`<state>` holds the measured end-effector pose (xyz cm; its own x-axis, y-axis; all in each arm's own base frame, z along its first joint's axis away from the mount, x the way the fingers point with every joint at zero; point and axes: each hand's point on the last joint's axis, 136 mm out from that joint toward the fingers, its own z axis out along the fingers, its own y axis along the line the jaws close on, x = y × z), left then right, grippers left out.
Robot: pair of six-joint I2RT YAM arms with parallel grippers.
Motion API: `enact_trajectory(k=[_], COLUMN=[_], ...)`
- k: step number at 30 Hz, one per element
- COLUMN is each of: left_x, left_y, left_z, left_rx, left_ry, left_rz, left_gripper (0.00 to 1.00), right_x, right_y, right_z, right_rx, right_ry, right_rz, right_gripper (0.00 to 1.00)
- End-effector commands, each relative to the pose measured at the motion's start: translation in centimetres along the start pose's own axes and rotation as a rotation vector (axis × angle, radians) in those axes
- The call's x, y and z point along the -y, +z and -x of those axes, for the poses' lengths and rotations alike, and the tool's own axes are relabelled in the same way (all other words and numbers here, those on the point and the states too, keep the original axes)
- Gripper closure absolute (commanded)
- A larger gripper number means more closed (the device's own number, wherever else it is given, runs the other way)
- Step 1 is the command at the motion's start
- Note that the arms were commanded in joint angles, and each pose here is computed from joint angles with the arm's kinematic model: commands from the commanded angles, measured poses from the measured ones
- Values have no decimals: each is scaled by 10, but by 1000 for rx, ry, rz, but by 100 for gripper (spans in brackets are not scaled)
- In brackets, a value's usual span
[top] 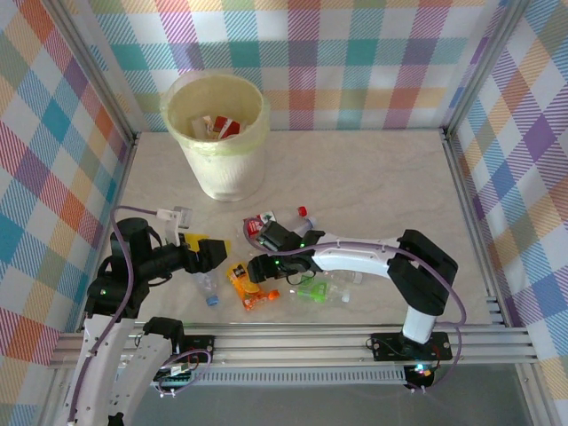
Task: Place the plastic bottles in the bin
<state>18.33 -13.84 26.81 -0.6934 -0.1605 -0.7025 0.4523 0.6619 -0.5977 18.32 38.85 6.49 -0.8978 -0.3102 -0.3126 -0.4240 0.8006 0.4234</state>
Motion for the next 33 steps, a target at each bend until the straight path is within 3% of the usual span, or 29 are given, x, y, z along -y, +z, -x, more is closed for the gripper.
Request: enact_trajectory(k=[1,17,23,33], left_x=[0,-7,-9,-19], left_y=[2,10,11,7], left_z=[1,2,2,8], left_rx=[9,-20,-23,3], left_ry=[7,-13,-25,-159], left_rz=[-4,7,12,93], left_gripper=[0,0,0,0], right_x=[-3,19,18,-2], right_y=[10,27,27,-26], right_z=[-9,-16,-12,7], right_rx=[-38,-87,-71,53], right_ry=[-17,-35,-43,-120], right_rz=[31,-83,-85,-12], right_gripper=[25,24,32,41])
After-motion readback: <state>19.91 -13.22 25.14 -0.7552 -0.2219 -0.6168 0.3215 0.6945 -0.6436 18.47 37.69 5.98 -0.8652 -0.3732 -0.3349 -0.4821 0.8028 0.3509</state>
